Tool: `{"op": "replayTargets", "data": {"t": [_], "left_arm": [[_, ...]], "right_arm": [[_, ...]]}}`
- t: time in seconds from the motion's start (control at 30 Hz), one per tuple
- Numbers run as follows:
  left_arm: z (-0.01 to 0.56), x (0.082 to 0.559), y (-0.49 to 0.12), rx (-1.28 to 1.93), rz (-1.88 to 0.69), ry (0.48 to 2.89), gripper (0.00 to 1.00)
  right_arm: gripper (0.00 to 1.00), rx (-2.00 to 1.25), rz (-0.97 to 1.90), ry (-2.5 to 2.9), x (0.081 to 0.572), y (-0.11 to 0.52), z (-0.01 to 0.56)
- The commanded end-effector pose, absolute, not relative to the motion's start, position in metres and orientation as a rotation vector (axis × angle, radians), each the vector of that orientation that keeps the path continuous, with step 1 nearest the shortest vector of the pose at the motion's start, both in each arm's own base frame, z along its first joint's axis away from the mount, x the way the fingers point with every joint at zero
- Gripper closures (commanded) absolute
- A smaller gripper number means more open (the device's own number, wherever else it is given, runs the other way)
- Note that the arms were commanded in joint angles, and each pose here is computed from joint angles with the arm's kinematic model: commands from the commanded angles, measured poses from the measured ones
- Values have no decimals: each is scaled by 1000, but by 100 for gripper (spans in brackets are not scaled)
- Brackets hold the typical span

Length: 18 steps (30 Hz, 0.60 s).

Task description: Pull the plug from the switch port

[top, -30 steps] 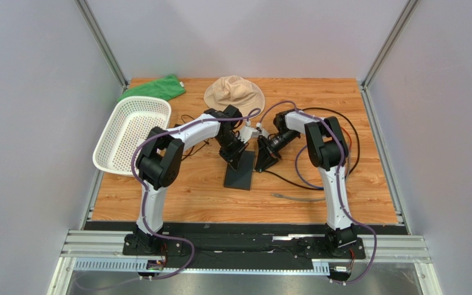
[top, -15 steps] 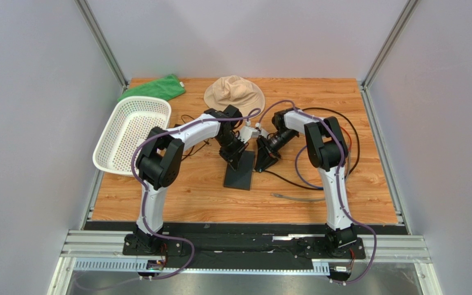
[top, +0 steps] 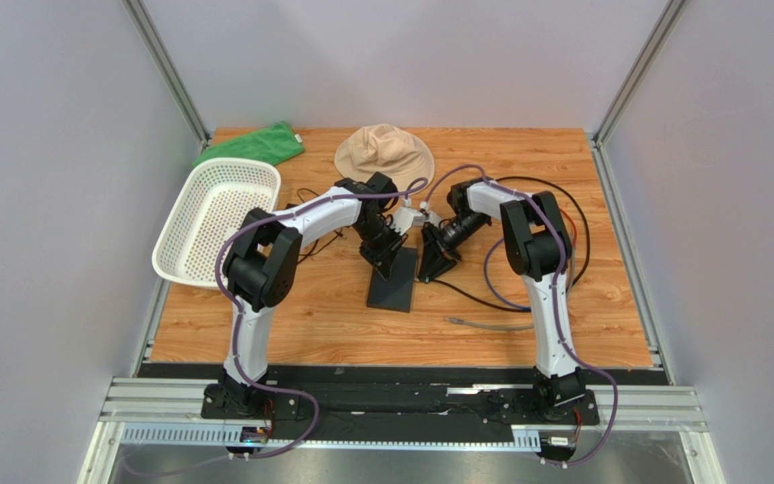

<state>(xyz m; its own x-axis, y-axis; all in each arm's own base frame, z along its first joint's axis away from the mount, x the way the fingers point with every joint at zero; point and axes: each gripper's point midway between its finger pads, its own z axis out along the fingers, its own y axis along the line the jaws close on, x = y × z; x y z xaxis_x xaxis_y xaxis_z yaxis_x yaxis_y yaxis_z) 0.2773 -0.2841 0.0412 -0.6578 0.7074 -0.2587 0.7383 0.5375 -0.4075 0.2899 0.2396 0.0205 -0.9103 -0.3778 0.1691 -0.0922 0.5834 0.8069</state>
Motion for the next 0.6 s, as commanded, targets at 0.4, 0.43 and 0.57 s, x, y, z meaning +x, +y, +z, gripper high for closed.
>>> {"op": "replayTargets", "data": {"t": [0.4,0.43,0.57], "left_arm": [[-6,285,-259,1343,-523,2771,100],[-6,285,-259,1343,-520,2771,100],[-8,285,-257,1341,-506,2778,100]], "right_arm": [[100,368,-689,-2558,259,154,-46],[100,368,-686,-2557,258,154,-45],[100,370,-679,-2543,255,150,-45]]}}
